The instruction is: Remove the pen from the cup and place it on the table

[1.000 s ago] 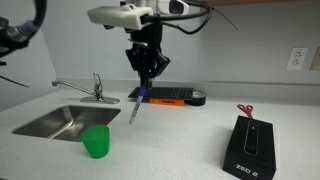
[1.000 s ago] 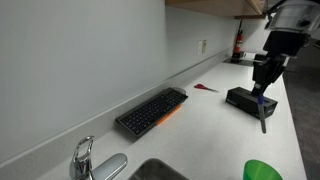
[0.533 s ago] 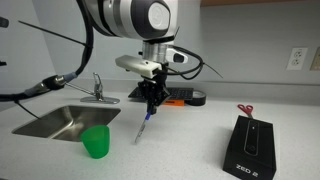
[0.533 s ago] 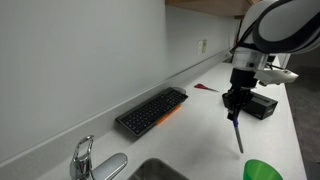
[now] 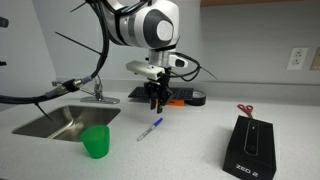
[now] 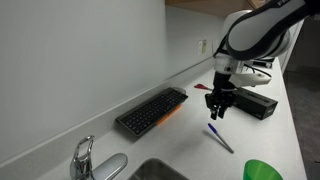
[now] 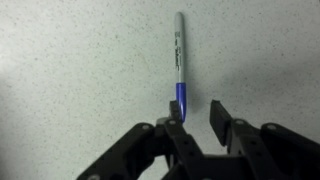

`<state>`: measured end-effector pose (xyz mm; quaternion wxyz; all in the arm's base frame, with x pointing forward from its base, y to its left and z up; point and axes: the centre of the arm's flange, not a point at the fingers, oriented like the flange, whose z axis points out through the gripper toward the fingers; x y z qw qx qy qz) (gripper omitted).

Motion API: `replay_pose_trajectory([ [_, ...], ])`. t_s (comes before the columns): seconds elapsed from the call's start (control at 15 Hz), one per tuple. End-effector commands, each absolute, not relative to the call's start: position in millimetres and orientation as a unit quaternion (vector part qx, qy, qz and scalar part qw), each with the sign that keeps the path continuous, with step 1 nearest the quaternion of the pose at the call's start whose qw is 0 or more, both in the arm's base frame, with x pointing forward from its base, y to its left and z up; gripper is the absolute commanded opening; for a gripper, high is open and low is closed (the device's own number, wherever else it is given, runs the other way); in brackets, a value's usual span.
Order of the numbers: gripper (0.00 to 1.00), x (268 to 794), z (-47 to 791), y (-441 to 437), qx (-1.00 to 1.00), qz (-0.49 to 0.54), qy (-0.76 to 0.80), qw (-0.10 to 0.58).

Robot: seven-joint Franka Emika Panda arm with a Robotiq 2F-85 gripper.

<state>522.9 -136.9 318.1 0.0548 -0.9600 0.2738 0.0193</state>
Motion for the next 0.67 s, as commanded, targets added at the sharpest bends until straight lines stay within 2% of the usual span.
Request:
replay_pose_trajectory([
  [0.0, 0.7, 539.5, 324.4, -134.6, -0.956, 0.009, 0.285, 0.064],
  [0.27, 0.99, 543.6, 328.6, -133.3, -0.957, 0.002, 0.282, 0.063],
  [0.6, 1.0, 544.3, 335.2, -132.5, -0.958, 0.004, 0.278, 0.066],
])
